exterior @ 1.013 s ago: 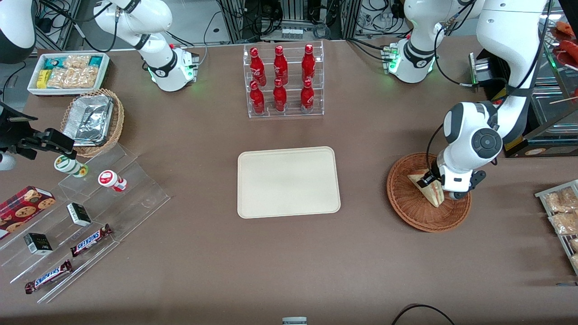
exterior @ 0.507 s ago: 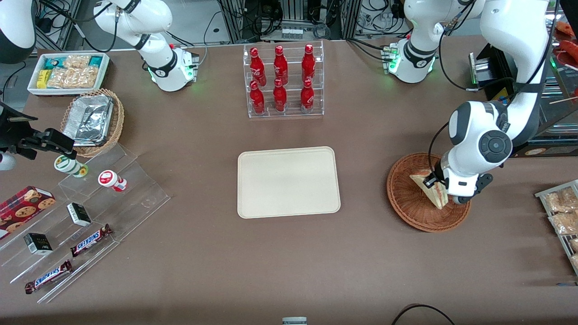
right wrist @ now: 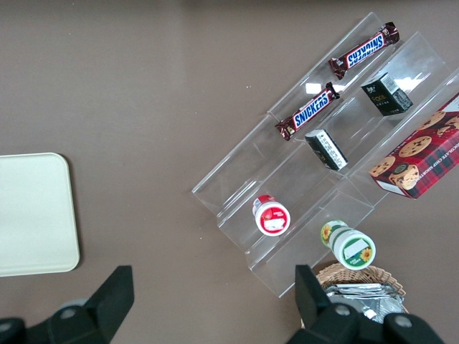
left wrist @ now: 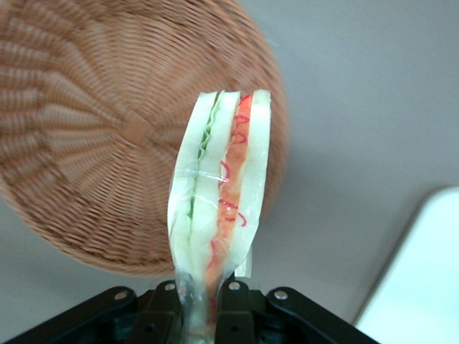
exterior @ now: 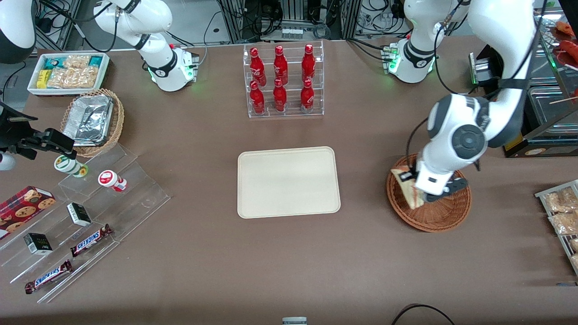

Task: Place sandwich from basket to tray
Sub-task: 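Lift the sandwich and carry it over the cream tray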

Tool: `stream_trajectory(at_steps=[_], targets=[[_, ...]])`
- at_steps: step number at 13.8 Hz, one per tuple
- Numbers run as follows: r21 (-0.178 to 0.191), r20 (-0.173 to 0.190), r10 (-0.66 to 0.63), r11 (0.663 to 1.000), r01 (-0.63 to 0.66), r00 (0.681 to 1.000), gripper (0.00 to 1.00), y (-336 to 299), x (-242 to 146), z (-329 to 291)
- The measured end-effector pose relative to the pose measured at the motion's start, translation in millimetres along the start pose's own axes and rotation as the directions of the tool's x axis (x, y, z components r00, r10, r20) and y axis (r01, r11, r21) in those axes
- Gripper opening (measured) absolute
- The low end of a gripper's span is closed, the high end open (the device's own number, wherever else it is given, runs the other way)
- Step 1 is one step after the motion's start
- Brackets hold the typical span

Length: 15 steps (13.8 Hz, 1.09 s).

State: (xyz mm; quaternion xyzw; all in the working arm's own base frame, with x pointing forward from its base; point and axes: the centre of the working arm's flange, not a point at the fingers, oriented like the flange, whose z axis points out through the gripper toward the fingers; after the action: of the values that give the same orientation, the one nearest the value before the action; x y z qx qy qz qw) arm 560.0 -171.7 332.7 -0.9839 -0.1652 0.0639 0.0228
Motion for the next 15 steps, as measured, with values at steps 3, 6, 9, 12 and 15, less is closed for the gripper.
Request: stream_trajectory(at_steps=[3, 6, 9, 12, 15], targets=[[0.003, -0.004, 0.148, 0.989, -0.148, 0.989, 0.15, 48, -38, -1], [0.01, -0.003, 0.252, 0.968, -0.252, 0.968, 0.15, 100, -78, 5], [-0.007, -0.006, 0.276, 0.961, -0.276, 0.961, 0.15, 157, -107, 10], [-0.015, -0.007, 0.262, 0.965, -0.262, 0.965, 0.15, 210, -135, 20], [0.006, -0.02, 0.241, 0.97, -0.241, 0.97, 0.15, 256, -159, 36]])
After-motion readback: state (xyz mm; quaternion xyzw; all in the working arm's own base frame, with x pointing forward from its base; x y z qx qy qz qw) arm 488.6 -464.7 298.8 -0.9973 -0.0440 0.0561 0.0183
